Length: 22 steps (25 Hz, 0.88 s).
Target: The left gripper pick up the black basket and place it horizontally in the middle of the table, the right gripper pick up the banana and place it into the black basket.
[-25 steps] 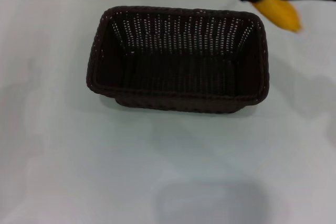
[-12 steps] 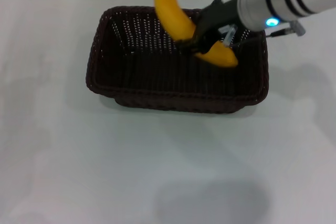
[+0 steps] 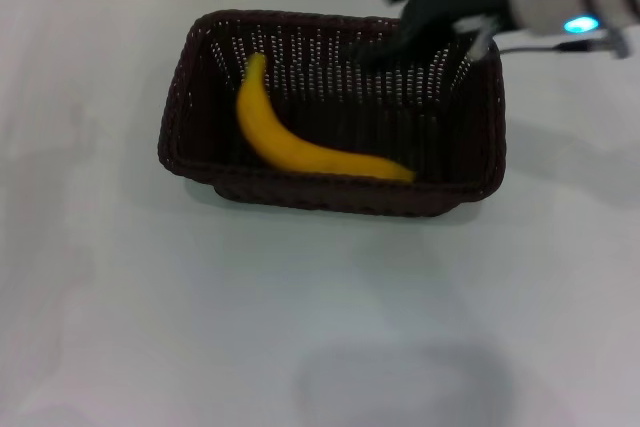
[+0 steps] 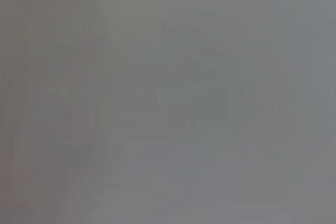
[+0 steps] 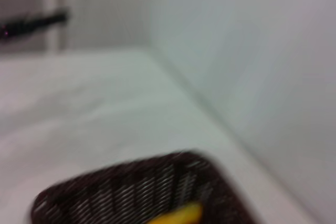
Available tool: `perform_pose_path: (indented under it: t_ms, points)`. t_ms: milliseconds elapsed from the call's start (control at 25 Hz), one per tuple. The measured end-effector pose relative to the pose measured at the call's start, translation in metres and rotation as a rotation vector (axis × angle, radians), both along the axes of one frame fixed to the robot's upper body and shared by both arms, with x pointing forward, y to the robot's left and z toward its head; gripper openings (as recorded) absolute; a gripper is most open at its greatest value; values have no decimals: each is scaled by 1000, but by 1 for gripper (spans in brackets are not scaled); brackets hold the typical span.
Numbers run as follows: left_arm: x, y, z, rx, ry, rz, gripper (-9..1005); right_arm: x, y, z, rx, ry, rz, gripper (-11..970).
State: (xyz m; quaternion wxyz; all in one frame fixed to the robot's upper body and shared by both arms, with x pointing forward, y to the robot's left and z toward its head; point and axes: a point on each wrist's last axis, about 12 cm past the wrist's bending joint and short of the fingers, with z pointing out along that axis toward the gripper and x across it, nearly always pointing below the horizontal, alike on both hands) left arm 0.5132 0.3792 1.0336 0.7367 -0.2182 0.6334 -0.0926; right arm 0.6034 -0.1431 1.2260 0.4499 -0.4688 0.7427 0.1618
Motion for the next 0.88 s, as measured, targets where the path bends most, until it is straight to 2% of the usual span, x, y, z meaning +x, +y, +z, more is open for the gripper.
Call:
perform_pose_path:
  t_ms: [80, 200, 240, 400, 520, 600, 680, 880]
  points:
    - [0, 0, 0, 0, 0, 0, 712, -1, -21, 6, 97, -17, -65, 797]
    - [0, 0, 0, 0, 0, 1, 712, -3, -56, 8, 281, -29, -133, 841]
    - [0, 0, 0, 0, 0, 1, 712, -5, -76, 3, 385, -34, -149, 856]
    - [-4, 0, -3, -6, 12, 7, 712, -16, -137, -30, 815, -98, -183, 871]
    - [-5, -3, -7, -18, 32, 7, 712, -32, -186, -72, 1033, -259, -332, 871]
    - [-3, -5, -8, -22, 34, 2, 712, -49, -212, -95, 1035, -422, -481, 871]
    - [-3, -6, -7, -21, 29, -2, 712, -69, -230, -124, 916, -530, -640, 871]
    - [-8, -2, -11, -20, 50, 18, 712, -84, -241, -167, 624, -530, -833, 872]
